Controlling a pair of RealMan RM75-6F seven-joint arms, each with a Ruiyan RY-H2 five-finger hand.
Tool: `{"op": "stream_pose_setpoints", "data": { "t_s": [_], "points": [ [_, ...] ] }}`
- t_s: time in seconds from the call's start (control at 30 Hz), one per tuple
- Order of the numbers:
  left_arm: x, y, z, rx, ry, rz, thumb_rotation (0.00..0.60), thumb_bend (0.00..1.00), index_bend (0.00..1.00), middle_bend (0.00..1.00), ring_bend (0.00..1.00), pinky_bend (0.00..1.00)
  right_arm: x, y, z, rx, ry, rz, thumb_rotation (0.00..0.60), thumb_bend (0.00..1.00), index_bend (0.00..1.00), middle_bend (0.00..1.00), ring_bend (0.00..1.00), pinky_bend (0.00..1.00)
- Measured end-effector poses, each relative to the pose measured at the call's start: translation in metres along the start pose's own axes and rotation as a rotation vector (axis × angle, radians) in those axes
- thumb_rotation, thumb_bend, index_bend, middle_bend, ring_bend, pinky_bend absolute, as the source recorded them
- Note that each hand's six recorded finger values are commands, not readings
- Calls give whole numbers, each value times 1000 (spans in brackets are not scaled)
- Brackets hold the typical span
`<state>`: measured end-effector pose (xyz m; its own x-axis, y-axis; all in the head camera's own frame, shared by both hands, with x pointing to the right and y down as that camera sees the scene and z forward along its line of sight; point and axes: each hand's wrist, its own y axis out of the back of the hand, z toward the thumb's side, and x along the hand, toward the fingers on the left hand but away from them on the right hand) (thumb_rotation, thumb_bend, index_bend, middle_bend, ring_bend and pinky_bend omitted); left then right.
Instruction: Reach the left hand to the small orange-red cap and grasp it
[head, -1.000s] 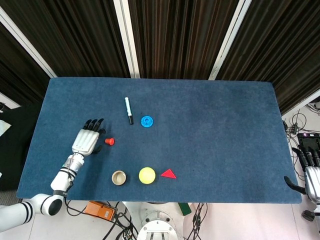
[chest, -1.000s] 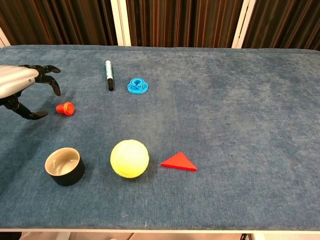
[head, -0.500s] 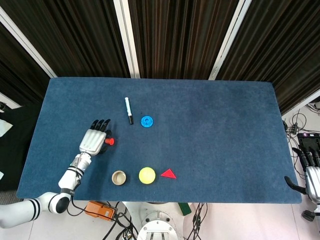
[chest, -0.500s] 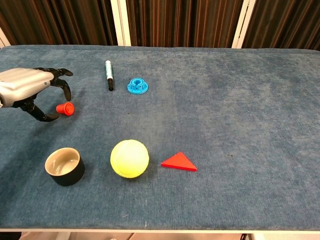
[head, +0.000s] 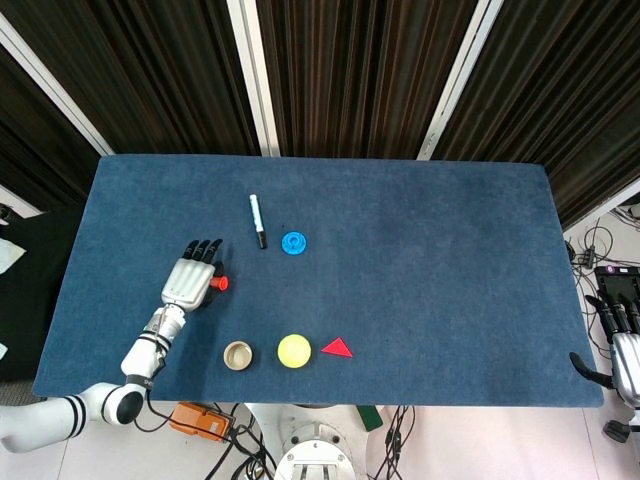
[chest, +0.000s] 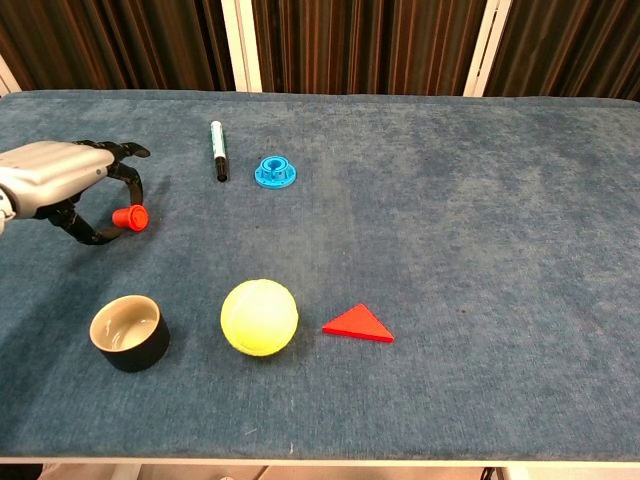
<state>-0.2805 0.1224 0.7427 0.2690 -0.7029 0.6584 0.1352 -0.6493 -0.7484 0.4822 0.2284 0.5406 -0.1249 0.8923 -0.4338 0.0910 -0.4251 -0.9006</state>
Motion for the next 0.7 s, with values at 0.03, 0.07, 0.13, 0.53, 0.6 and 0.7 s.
{"op": "stream_pose_setpoints", "data": {
  "t_s": [0.03,0.07,0.13,0.53,0.6,0.7],
  "points": [
    [0,0,0,0,-1,2,600,336,439,0,0,67,0,0,0,0,0,0,600,400,181,135,37,0],
    [0,1,0,0,-1,3,600,339,444,0,0,67,0,0,0,1,0,0,600,400,181,135,37,0],
    [1,1,0,-1,-1,5,600,344,456,0,0,67,0,0,0,0,-2,0,600,401,181,135,37,0],
    [-3,9,-2,-21,-9,33,600,432,478,0,0,67,-1,1,-2,1,-16,-3,600,400,182,135,37,0],
    [-4,11,-2,-34,-10,35,600,433,478,0,0,67,-1,2,-3,-1,-17,-5,600,401,182,135,37,0],
    [-7,16,-2,-76,-20,33,600,433,479,0,0,67,-1,1,-2,-1,-16,-5,600,400,182,135,37,0]
  ]
}}
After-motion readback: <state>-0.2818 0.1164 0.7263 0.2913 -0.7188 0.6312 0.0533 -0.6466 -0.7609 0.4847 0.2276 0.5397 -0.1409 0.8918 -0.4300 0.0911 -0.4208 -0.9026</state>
